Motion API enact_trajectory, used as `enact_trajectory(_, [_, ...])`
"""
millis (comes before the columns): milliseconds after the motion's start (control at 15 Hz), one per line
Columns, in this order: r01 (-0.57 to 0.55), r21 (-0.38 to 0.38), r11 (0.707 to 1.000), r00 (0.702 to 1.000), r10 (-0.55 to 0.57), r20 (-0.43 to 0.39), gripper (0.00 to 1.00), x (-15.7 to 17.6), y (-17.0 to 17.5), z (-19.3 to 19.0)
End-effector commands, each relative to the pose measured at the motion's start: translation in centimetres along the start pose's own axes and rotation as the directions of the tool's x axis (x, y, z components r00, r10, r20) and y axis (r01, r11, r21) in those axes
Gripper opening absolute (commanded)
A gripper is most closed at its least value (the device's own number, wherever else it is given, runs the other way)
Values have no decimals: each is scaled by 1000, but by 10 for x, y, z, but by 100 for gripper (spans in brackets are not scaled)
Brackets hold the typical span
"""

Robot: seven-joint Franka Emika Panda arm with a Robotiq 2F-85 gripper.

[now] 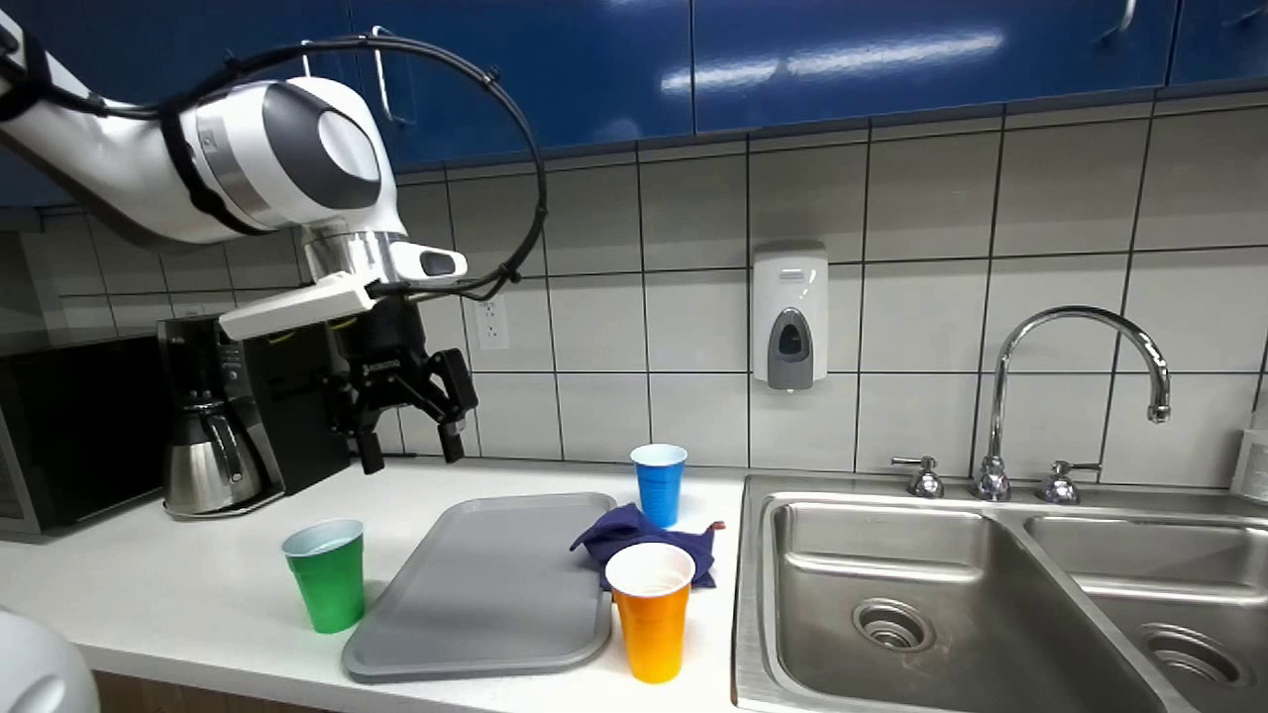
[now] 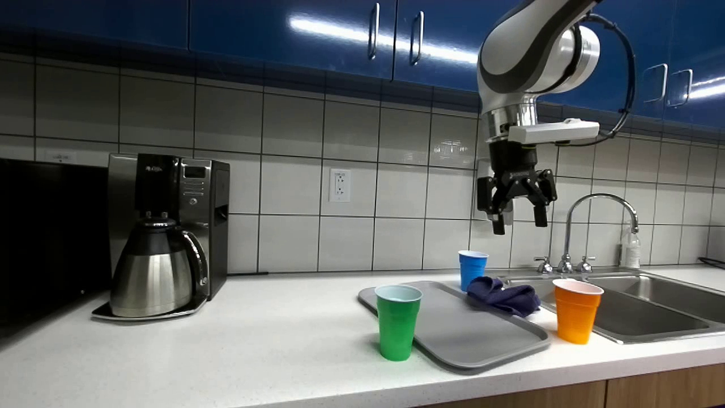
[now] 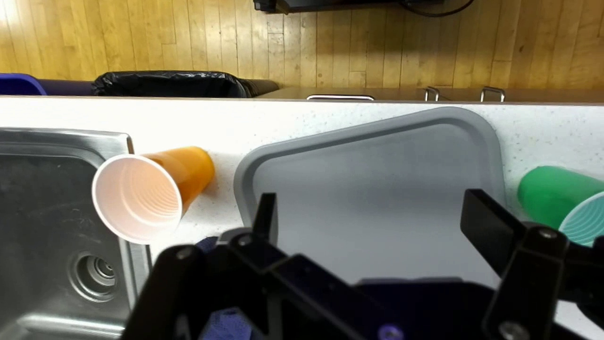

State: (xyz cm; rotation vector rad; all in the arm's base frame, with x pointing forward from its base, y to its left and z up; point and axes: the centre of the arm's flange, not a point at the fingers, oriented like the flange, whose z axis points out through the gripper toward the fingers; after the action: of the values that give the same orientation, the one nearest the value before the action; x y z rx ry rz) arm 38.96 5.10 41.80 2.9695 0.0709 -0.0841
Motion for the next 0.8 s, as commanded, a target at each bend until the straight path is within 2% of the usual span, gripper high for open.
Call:
enact_trajectory(0, [4, 18, 1000, 1000, -4, -12, 100, 22, -15, 16])
enact_trajectory(733, [107, 55, 993, 994, -106, -24, 100, 51, -78, 45])
